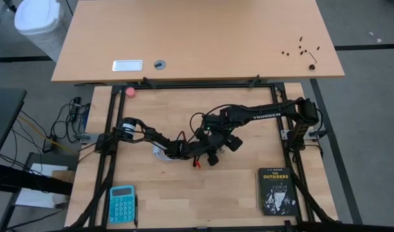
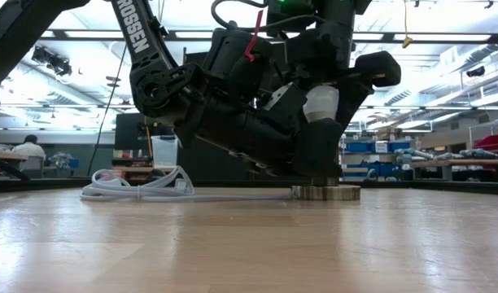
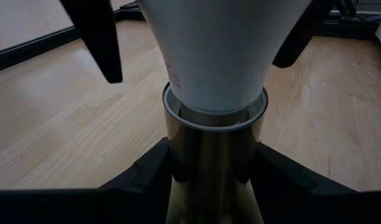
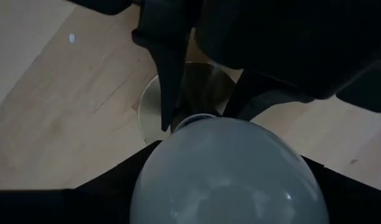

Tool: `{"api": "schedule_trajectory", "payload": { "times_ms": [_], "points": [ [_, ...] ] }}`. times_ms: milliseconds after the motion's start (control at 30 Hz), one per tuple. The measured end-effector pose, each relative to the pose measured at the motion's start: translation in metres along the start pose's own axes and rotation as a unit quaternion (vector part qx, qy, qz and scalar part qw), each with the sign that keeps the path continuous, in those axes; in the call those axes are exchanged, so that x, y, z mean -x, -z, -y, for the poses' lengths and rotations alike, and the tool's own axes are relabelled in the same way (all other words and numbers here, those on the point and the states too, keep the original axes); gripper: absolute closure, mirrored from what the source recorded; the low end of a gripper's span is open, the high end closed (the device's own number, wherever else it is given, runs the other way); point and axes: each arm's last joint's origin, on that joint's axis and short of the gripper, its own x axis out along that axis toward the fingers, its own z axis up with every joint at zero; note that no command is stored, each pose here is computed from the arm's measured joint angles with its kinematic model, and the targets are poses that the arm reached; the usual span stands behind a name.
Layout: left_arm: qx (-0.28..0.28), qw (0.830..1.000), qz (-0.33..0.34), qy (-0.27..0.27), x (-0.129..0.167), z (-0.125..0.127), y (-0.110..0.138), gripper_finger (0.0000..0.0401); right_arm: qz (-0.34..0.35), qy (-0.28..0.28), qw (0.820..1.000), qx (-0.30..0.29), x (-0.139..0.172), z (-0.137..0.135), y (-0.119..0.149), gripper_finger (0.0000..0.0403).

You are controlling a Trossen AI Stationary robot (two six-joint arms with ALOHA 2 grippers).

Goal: Screw lightbulb
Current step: Insert the white lightbulb into the silver lamp

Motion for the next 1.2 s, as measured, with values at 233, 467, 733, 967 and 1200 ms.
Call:
{"api": "schedule_trajectory", "payload": {
  "times_ms": [233,467,733,967,1200],
  "points": [
    [0.000,1.000,0.000,0.000,0.0000,0.0000,0.0000,0.0217,0.001,-0.001,0.999,-0.044,0.0000,-0.0003,-0.0004,0.0141],
    [0.001,1.000,0.000,0.000,0.0000,0.0000,0.0000,0.0217,0.004,0.000,0.995,-0.096,0.0000,-0.0006,-0.0015,0.0134],
    [0.001,1.000,0.000,0.002,0.0001,0.0002,-0.0001,0.0217,0.009,0.002,0.987,-0.163,-0.0005,-0.0028,-0.0054,0.0134],
    [0.001,1.000,0.000,0.002,0.0001,0.0003,0.0001,0.0217,0.010,0.001,0.968,-0.251,-0.0005,-0.0029,-0.0055,0.0135],
    [0.003,1.000,0.000,0.002,0.0001,0.0003,0.0000,0.0217,0.008,-0.001,0.944,-0.329,-0.0005,-0.0033,-0.0054,0.0130]
  ]
}}
